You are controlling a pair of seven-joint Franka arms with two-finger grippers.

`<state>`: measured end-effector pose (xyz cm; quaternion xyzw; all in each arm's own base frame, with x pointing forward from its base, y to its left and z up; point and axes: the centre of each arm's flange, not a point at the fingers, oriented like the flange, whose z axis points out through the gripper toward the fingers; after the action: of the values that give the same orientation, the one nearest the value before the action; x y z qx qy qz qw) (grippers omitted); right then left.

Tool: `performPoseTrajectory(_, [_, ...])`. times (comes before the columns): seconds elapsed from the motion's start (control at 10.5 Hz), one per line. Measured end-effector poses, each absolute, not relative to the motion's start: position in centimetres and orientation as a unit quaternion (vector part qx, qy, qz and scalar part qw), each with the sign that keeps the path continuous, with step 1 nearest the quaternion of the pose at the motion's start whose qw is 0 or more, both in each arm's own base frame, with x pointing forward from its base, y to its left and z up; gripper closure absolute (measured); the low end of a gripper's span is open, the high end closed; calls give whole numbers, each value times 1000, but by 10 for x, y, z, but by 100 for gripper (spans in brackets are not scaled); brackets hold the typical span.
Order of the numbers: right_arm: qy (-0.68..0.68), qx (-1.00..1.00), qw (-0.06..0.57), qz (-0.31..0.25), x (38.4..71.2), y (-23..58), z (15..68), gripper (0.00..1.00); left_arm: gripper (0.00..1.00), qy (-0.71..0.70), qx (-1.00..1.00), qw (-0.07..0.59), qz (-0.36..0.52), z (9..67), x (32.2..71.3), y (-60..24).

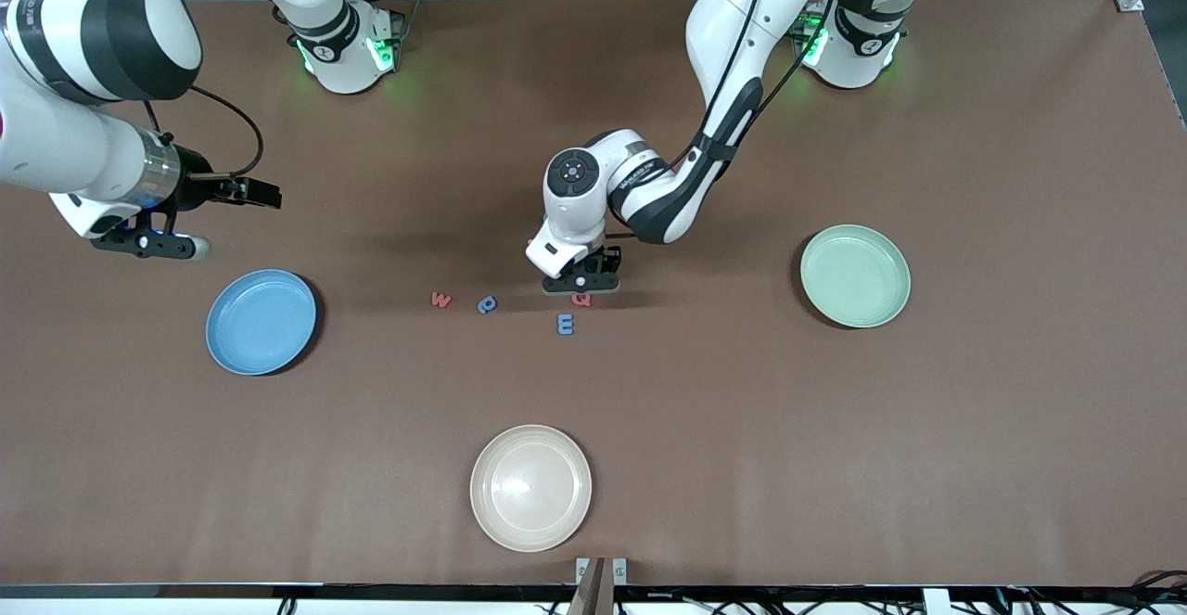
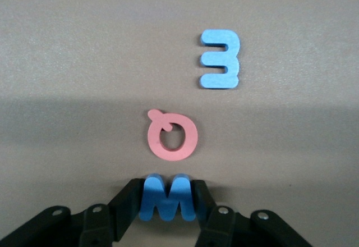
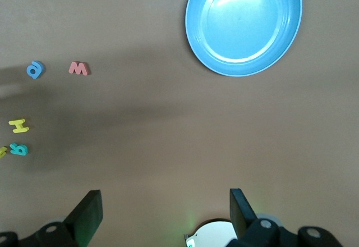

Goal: Sort upper and lower case letters into plates
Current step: 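Carry the blue M to the green plate while the right gripper approaches letters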

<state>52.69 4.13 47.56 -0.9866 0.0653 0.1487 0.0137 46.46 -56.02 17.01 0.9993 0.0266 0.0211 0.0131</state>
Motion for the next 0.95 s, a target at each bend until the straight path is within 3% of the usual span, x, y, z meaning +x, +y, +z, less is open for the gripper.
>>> performPoseTrajectory(0.57, [62,-987,14,150,525,56,475,0,59,50,998,21,9,174,473,-555])
performPoseTrajectory(0.95, [77,-986,7,148,521,76,474,0,59,64,997,-1,-41,215,521,-503])
